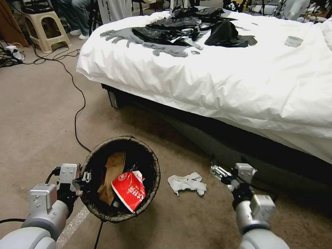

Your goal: Pick up the trash bin, then pick up the garbage from the floor and place it into the trash bin.

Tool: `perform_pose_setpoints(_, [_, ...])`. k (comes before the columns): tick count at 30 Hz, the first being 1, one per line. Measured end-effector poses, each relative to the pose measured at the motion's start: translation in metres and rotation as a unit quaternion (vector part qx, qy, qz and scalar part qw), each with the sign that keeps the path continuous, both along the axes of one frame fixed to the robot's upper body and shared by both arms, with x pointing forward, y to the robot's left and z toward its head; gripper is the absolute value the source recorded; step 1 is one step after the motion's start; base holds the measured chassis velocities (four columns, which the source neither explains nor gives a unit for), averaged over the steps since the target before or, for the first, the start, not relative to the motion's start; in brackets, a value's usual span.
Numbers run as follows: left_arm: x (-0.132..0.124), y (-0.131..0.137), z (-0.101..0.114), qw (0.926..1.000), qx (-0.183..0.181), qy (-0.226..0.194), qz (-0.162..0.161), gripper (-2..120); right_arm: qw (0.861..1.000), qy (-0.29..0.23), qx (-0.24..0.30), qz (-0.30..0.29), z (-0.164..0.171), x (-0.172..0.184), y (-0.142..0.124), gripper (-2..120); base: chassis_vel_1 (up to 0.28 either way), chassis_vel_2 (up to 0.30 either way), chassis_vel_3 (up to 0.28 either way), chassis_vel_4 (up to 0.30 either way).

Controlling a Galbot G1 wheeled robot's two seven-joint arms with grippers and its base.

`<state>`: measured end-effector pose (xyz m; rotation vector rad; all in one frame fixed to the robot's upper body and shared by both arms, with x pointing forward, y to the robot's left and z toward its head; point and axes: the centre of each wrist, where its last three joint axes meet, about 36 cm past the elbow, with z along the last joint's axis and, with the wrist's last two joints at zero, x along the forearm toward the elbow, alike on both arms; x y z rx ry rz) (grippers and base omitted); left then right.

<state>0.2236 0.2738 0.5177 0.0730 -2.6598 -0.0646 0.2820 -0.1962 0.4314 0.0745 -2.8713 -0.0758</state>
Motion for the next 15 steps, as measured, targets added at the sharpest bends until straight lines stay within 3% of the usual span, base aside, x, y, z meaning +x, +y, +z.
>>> perform_pose_setpoints(2, [0.0,0.0,0.0,1.0,0.0,0.0,0.0,2,1.0,0.005,0.001,0.004,-0.002,0.003,0.0,100,0.0,0.0,0.0,0.0])
perform_pose_setpoints(9, [0.0,0.0,0.0,1.0,0.0,0.0,0.0,2,0.991,0.111,0.046,0.056,-0.043,0.043,0.013,100,0.0,0.0,0.0,0.0])
perform_pose_setpoints(15, [0.0,0.0,0.0,1.0,0.0,0.0,0.0,2,0.984,0.156,0.049,0.073,-0.07,0.07,0.013,100,0.0,0.0,0.0,0.0])
